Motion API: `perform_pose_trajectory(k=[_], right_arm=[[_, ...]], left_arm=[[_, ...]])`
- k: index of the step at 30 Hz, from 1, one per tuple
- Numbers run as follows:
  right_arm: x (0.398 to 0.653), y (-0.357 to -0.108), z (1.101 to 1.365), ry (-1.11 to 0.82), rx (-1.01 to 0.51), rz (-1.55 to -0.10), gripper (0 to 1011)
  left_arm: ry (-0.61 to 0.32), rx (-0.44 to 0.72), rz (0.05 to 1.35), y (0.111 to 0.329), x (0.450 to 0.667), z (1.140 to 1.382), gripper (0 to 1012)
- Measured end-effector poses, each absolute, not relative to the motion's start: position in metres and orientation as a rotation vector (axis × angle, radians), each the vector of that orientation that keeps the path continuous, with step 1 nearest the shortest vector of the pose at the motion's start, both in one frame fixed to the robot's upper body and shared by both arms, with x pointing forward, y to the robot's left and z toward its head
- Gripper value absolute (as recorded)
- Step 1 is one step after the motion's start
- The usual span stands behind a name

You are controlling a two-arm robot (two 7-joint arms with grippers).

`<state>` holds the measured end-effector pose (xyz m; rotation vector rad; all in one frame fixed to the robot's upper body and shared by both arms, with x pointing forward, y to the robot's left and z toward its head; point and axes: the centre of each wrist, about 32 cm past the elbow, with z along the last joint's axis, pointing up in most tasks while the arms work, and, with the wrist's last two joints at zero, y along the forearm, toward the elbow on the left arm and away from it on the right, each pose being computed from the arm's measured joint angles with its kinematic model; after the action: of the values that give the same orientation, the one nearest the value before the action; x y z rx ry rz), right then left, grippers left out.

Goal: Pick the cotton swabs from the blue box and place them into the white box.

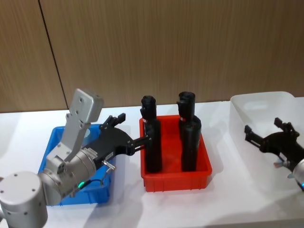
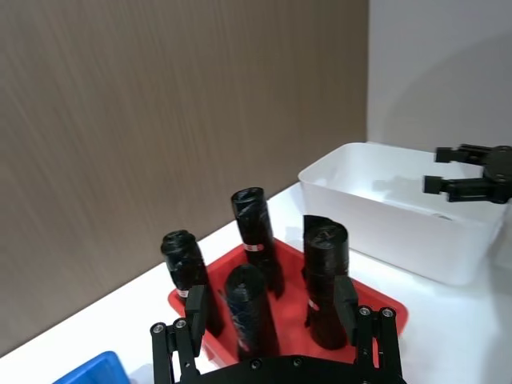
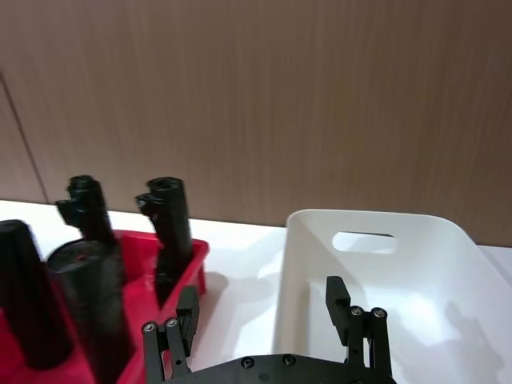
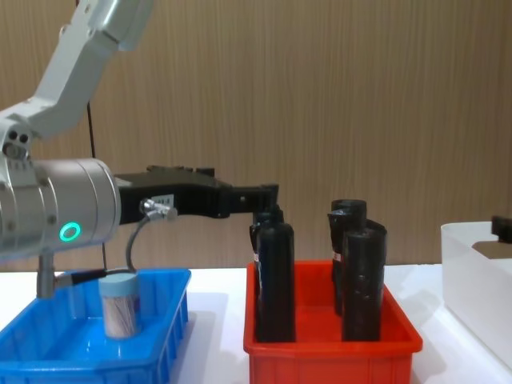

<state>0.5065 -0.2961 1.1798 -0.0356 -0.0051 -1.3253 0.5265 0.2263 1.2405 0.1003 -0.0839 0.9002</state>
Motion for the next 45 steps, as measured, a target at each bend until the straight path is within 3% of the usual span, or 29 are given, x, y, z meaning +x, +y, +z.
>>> perform_pose_trajectory(k=[22, 45], right_arm=[[0.448, -0.240, 1.188, -0.071, 0.021, -1.234, 1001], [0.443, -0.237, 1.189, -0.075, 0.026, -1.230, 1002]], left_arm=[[-0.244, 0.070, 1.096, 0.201, 0.497, 1.209, 1004], [-0.268, 0.060, 1.123, 0.198, 0.492, 1.205, 1004]])
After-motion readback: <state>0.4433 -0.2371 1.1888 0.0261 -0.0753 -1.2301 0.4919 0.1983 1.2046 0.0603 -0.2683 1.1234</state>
